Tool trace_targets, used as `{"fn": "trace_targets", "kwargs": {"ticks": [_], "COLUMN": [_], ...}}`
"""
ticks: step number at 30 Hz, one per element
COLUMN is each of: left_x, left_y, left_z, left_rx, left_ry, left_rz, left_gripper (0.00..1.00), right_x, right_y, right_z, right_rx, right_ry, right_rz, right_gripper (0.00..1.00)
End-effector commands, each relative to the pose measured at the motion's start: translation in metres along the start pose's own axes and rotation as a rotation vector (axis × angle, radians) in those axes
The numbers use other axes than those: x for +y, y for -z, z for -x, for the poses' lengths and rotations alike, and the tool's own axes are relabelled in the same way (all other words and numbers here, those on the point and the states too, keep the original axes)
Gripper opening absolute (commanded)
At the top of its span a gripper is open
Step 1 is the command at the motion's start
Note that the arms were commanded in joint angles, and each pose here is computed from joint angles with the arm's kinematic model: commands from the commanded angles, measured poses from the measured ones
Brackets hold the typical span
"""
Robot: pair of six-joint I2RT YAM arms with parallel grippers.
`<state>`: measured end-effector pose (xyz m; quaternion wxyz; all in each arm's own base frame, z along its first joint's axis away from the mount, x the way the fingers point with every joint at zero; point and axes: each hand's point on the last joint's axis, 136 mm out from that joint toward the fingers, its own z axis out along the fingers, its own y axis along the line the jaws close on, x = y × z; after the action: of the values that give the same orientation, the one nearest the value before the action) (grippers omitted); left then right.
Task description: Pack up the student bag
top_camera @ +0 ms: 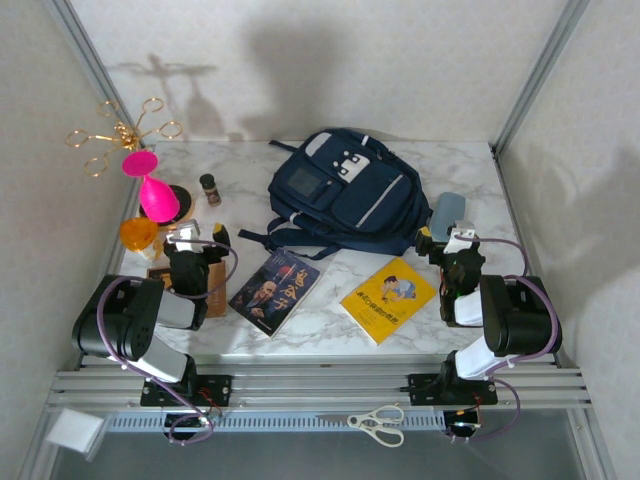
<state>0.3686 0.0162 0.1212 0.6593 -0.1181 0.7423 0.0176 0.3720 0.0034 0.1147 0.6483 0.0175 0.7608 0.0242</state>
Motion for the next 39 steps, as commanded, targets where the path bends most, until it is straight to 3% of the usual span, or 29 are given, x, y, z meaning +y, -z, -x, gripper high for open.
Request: {"fn": "trace_targets", "kwargs": {"ticks": [1,13,16,18,21,25,28,34,39], "left_x": [-0.002,-0.007,-0.006,-0.005,0.000,0.027,0.012,-0.029,-0.074], "left_y": [-0.003,0.007,0.011,0.015,0.023,0.035,0.036,0.030,0.044], "left_z": [0.010,0.033,0.046,0.057,0.077,0.087,0.093,0.076,0.063], "left_rx": [-0.031,-0.019,-0.003,-0.008,-0.039,-0.058,-0.037,0.191,0.291], "left_ry": [0.011,0.023,0.069,0.122,0.262,0.527,0.572,0.640,0.672], "left_rz": [-0.012,-0.033,-0.017,-0.014,0.013,0.167,0.067,-0.059,-0.189], "left_gripper": [0.99,0.99,0.99,0.99,0.99,0.99,0.99,0.99,0.99], "right_x": [-0.001,-0.010,-0.008,-0.008,-0.003,-0.013,-0.009,0.030,0.064], "right_y": [0.000,0.007,0.007,0.002,0.003,0.003,0.005,0.012,0.014], "right_z": [0.010,0.027,0.028,0.048,0.059,0.053,0.041,0.021,0.007], "right_rx": [-0.042,-0.054,-0.014,-0.025,0.005,0.154,0.282,0.474,0.585], "right_ry": [0.016,-0.015,-0.028,-0.059,-0.143,-0.440,-0.541,-0.683,-0.727], "right_rz": [-0.009,-0.064,-0.059,-0.059,-0.037,-0.137,-0.138,-0.008,0.077], "right_gripper": [0.99,0.99,0.99,0.99,0.99,0.99,0.99,0.99,0.99]}}
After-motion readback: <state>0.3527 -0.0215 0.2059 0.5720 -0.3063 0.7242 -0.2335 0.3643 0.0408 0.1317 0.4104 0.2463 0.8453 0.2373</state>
